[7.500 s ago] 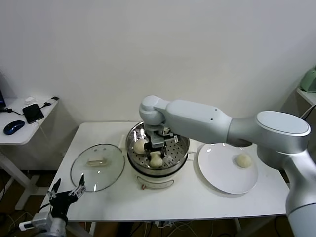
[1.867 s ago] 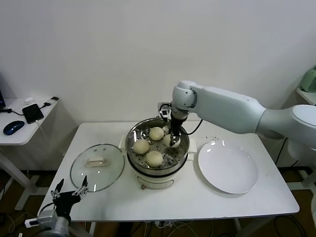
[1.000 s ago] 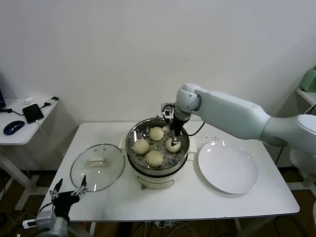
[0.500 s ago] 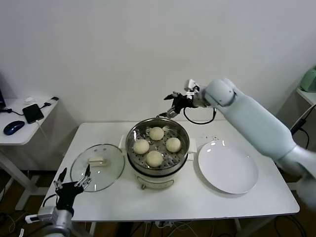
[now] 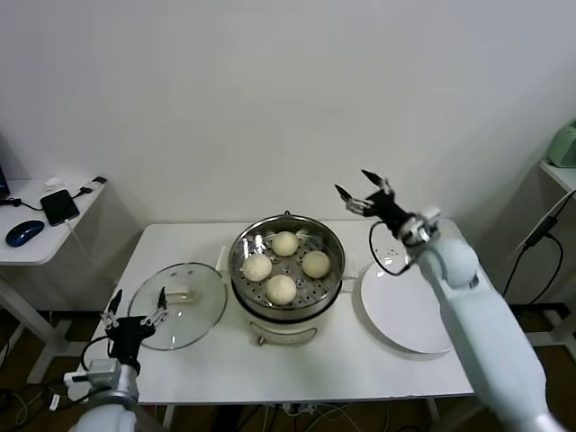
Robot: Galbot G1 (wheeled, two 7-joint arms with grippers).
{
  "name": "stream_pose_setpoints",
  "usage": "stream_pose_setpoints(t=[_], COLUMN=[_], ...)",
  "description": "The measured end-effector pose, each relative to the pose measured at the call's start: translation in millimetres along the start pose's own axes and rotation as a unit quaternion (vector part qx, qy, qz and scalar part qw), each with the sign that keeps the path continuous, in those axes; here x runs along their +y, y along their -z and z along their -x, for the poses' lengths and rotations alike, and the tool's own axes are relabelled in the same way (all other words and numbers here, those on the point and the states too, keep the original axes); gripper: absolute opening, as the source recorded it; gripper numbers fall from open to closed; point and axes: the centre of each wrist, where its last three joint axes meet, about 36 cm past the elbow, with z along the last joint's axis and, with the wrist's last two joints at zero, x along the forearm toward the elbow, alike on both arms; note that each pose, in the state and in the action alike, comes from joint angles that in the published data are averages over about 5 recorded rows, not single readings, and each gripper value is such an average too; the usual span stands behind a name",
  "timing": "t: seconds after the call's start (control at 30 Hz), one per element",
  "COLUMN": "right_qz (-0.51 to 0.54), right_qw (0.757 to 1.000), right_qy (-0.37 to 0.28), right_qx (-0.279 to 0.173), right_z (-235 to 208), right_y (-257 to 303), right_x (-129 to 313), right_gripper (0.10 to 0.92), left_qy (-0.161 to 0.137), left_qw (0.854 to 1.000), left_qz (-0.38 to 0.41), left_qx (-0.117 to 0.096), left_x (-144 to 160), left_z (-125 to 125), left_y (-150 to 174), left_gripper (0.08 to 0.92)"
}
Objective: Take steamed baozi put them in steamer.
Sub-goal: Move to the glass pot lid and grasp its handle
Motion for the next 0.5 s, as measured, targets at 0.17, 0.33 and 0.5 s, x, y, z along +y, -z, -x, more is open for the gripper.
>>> stream_pose_setpoints(t=[0.17,0.33,0.5], right_qz=[0.042,0.065,0.076], right_qw=[0.997,0.992,0.989], right_qy=[-0.064,-0.106,-0.128], right_qx=[0.002,0.005,0.011], right_z=[-53.2,-92.6,-118.3], right_y=[-42.0,-65.7,-79.2], right_x=[7.4,15.5,23.5], right_gripper=[0.823,0.823,0.823], left_qy=[0.024,0.015,-0.013], left_qw=[0.99,0.948,0.891], left_qz=[0.139,0.315,0.451], left_qx=[-0.013,-0.034,-0.049], left_x=[1.6,5.4,8.1], left_z=[10.6,17.3,30.7], left_y=[-14.3,-22.2,-31.7], left_gripper=[0.823,0.823,0.823])
